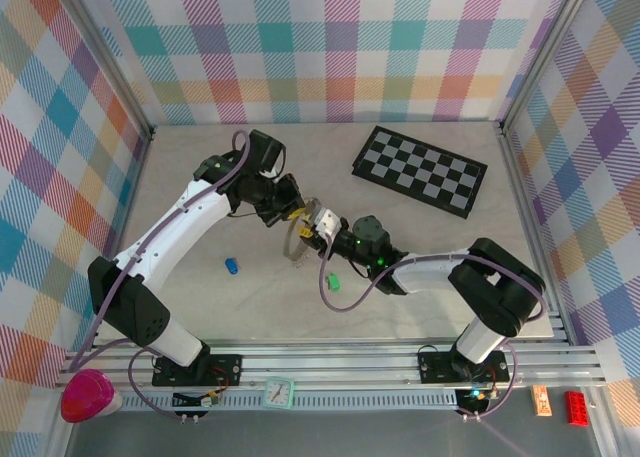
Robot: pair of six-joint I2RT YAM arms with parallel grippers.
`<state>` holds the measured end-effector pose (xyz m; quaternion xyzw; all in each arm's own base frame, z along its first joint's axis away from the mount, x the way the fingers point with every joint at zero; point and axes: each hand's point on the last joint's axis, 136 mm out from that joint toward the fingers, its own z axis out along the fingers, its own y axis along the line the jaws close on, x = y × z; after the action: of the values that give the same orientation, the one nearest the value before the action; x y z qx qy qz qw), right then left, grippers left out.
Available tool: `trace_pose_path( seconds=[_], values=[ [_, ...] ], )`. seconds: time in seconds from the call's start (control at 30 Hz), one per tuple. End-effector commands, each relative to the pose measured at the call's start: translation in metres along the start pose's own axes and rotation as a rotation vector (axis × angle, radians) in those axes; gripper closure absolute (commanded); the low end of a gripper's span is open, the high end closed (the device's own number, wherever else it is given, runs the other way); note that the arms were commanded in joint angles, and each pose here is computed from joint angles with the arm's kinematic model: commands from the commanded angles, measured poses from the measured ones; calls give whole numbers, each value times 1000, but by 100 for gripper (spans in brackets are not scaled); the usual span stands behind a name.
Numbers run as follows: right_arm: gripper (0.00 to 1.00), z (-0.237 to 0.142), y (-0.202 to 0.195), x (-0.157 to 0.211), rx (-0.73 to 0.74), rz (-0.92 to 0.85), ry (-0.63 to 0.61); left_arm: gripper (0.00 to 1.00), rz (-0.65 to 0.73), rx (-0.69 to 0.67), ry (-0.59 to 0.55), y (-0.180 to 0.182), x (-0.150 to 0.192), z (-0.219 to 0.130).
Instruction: Put the keys on the keyring
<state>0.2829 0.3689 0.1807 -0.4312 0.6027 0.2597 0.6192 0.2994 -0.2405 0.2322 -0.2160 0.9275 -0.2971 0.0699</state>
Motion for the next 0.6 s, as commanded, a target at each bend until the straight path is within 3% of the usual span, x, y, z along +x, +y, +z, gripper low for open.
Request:
trace_pose_path(
  seconds=[0.0, 0.27, 0.57],
  values=[
    [76, -4, -4, -16, 27, -48, -85, 100, -153, -14, 57, 2, 8, -3],
    [75, -11, 6, -25, -16, -92, -161, 100, -288, -23, 121, 11, 20, 5],
    [76, -13, 5, -33, -8, -95, -187, 100, -331, -22, 128, 16, 25, 2]
  ],
)
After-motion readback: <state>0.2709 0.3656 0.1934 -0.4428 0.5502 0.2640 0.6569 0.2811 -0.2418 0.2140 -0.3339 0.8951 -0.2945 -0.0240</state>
